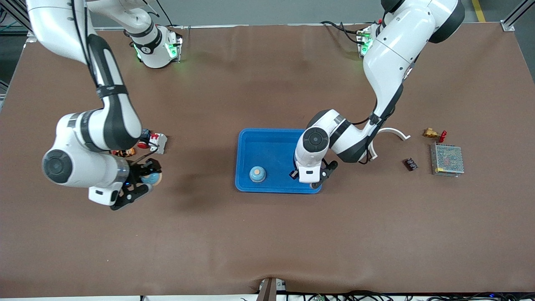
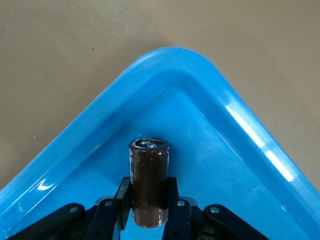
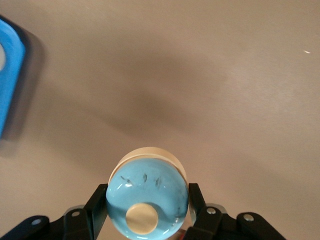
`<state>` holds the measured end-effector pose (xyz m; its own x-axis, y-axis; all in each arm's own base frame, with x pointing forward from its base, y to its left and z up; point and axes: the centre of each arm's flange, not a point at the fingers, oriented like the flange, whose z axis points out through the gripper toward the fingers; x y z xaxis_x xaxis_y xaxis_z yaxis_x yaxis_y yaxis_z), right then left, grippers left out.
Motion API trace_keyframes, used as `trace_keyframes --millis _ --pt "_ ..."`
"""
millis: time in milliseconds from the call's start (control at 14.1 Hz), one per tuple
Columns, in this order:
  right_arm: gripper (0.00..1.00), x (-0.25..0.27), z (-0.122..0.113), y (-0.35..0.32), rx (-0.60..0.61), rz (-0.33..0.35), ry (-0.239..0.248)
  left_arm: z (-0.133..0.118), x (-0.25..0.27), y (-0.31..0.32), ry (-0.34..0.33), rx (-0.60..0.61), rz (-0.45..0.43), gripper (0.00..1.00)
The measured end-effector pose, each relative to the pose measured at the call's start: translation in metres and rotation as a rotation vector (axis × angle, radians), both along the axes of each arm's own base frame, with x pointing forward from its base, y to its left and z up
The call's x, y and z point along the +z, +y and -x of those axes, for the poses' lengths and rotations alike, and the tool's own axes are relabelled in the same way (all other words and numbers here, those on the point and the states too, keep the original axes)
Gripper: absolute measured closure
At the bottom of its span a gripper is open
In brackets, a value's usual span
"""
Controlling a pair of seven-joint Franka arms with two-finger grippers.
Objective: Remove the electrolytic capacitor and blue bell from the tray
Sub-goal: 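Carry the bell with the right gripper while the left gripper lifts the capacitor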
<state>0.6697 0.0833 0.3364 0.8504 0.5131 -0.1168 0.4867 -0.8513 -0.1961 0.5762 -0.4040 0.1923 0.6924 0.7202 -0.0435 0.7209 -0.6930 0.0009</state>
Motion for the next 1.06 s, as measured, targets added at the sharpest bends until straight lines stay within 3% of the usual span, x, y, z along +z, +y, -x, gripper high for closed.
trace_keyframes --millis 355,568,781,1065 --pt "0.31 -0.046 -0.015 -0.068 0.130 -0.020 -0.052 -0.022 0.048 0.003 -0.063 -0.024 -0.004 0.68" --pt "0.31 -0.066 -0.021 -0.094 0.194 0.024 -0.084 -0.032 0.107 0.023 -0.085 -0.099 -0.044 0.68" --pt "0.31 -0.079 -0.025 -0.113 0.267 0.040 -0.122 -0.051 0.152 0.073 -0.083 -0.152 -0.088 0.68" --pt "0.31 -0.099 -0.029 -0.129 0.331 0.048 -0.161 -0.070 0.157 0.133 -0.033 -0.230 -0.123 0.68"
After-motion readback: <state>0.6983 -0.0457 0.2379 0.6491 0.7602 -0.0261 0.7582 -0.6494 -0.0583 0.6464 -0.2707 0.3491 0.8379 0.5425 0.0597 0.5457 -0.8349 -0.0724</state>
